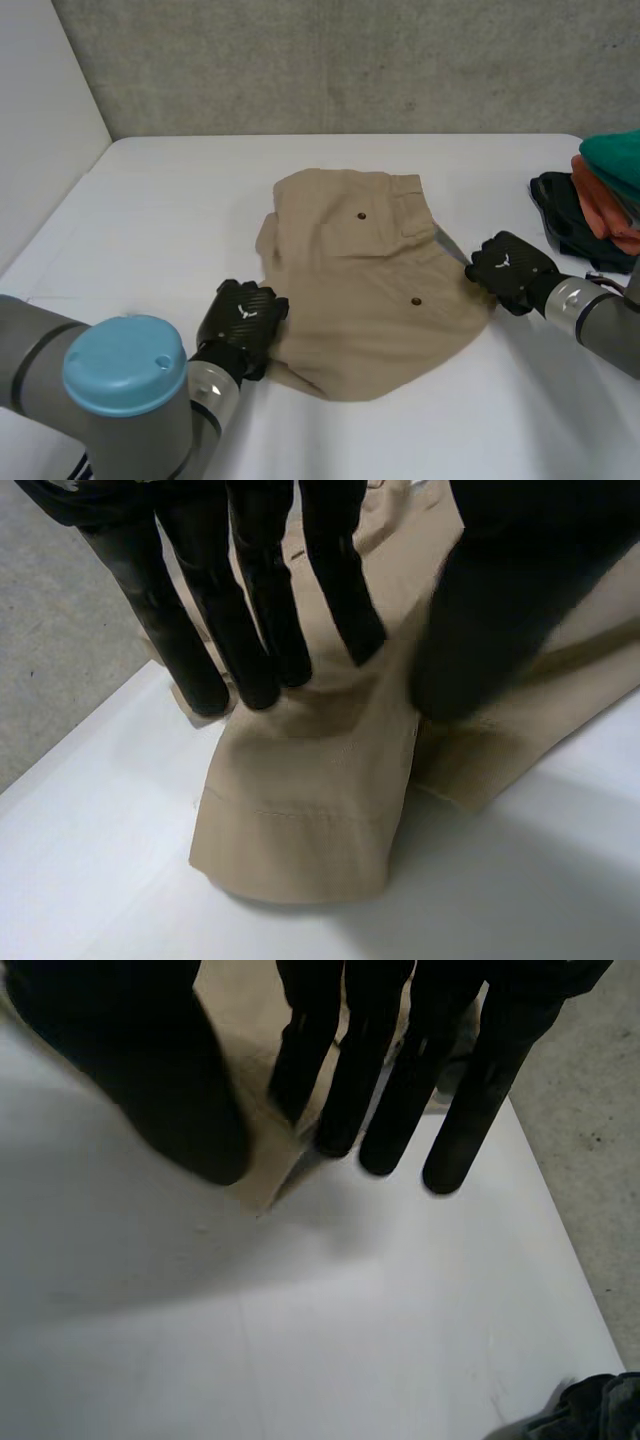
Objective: Fold the laundry.
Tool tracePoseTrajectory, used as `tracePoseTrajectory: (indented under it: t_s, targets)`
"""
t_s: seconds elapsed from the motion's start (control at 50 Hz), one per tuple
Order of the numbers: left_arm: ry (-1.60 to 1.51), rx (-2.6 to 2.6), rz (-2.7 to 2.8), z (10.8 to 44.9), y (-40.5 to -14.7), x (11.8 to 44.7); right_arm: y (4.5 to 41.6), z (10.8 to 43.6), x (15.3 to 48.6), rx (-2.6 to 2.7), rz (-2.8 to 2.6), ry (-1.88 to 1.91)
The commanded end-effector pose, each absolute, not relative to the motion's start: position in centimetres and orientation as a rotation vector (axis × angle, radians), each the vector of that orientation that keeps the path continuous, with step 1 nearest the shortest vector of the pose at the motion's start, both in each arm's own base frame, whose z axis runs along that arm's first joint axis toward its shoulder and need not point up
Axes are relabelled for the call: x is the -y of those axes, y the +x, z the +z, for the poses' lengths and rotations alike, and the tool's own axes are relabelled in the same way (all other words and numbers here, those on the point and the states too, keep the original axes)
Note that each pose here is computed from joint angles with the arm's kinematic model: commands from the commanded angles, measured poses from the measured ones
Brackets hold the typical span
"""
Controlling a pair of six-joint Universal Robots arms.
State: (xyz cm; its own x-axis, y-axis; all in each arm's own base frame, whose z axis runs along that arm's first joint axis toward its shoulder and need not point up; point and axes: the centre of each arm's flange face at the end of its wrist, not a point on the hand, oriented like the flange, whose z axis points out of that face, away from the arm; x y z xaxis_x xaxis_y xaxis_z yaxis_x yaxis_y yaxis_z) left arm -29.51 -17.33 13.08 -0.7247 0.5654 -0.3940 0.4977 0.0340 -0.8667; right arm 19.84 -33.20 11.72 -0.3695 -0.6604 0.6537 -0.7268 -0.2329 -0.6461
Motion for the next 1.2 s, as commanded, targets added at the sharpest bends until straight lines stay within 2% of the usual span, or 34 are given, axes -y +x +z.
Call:
tracePoseTrajectory:
  t_s: [0.02, 0.12, 0.14, 0.16, 0.2, 0.22, 0.28, 0.3, 0.34, 0.36, 0.38, 0.46, 0.54, 0.62, 0.68, 0.74, 0.76, 0.82, 0.84, 0.9, 0.92, 1.0, 1.06, 1.1, 1.2]
  targets:
    - [-1.157, 2.230, 1.793, 12.0, -30.0, 17.8, 20.3, 12.0, 33.2, 1.905, 1.707, 1.722]
    - [-1.133, 2.195, 1.840, 13.3, -30.3, 18.1, 20.1, 13.0, 32.8, 1.955, 1.709, 1.681]
    - [-1.096, 2.154, 1.901, 15.2, -30.4, 18.4, 20.1, 13.5, 32.8, 1.966, 1.715, 1.669]
    - [-1.041, 2.090, 1.980, 17.9, -30.4, 18.4, 19.9, 15.4, 32.6, 1.987, 1.744, 1.633]
    - [-0.994, 2.031, 2.043, 20.5, -30.2, 18.3, 19.8, 17.4, 32.4, 2.001, 1.782, 1.586]
    - [-0.953, 1.969, 2.101, 23.0, -30.0, 17.9, 19.7, 20.2, 32.4, 1.994, 1.846, 1.526]
    - [-0.890, 1.871, 2.185, 27.0, -29.7, 17.4, 19.6, 24.7, 32.2, 1.960, 1.949, 1.432]
    - [-0.850, 1.812, 2.231, 29.6, -29.5, 16.9, 19.5, 27.4, 31.8, 1.937, 2.003, 1.384]
    - [-0.817, 1.759, 2.269, 32.0, -29.2, 16.4, 19.1, 30.4, 31.4, 1.897, 2.059, 1.327]
    - [-0.800, 1.735, 2.287, 33.1, -29.0, 16.2, 18.9, 33.1, 30.8, 1.850, 2.109, 1.291]
    - [-0.764, 1.680, 2.319, 35.5, -28.8, 15.7, 18.8, 34.7, 30.4, 1.818, 2.141, 1.267]
    - [-0.679, 1.585, 2.350, 40.0, -28.4, 14.9, 18.8, 40.0, 28.5, 1.697, 2.275, 1.186]
    - [-0.606, 1.519, 2.385, 43.1, -28.1, 15.0, 18.6, 43.0, 28.0, 1.635, 2.378, 1.105]
    - [-0.598, 1.529, 2.389, 43.2, -29.1, 16.7, 19.4, 43.3, 28.9, 1.666, 2.427, 1.086]
    - [-0.604, 1.577, 2.387, 42.2, -29.7, 18.7, 22.2, 41.8, 29.6, 1.721, 2.432, 1.128]
    - [-0.614, 1.696, 2.377, 39.6, -30.2, 22.7, 24.0, 39.5, 31.0, 1.802, 2.392, 1.146]
    - [-0.620, 1.782, 2.363, 37.6, -30.2, 25.2, 24.6, 38.0, 32.0, 1.836, 2.361, 1.146]
    - [-0.629, 1.915, 2.327, 34.0, -30.1, 29.0, 25.3, 35.6, 33.8, 1.880, 2.327, 1.143]
    - [-0.631, 1.987, 2.301, 31.6, -30.1, 31.3, 25.7, 33.9, 35.2, 1.889, 2.313, 1.127]
    - [-0.638, 2.041, 2.279, 28.7, -30.6, 34.1, 26.2, 31.2, 37.2, 1.902, 2.308, 1.086]
    - [-0.643, 2.060, 2.272, 26.9, -31.1, 35.6, 27.1, 29.4, 38.2, 1.897, 2.318, 1.066]
    - [-0.614, 2.047, 2.298, 23.4, -32.2, 39.3, 30.0, 25.8, 39.1, 1.852, 2.371, 1.035]
    - [-0.569, 2.025, 2.346, 22.6, -32.3, 41.2, 31.5, 22.3, 40.2, 1.830, 2.371, 1.009]
    - [-0.541, 2.005, 2.379, 22.5, -32.2, 42.3, 31.6, 21.4, 40.7, 1.825, 2.358, 0.984]
    - [-0.490, 2.054, 2.387, 23.4, -31.4, 41.9, 30.9, 22.8, 40.0, 1.837, 2.314, 0.925]
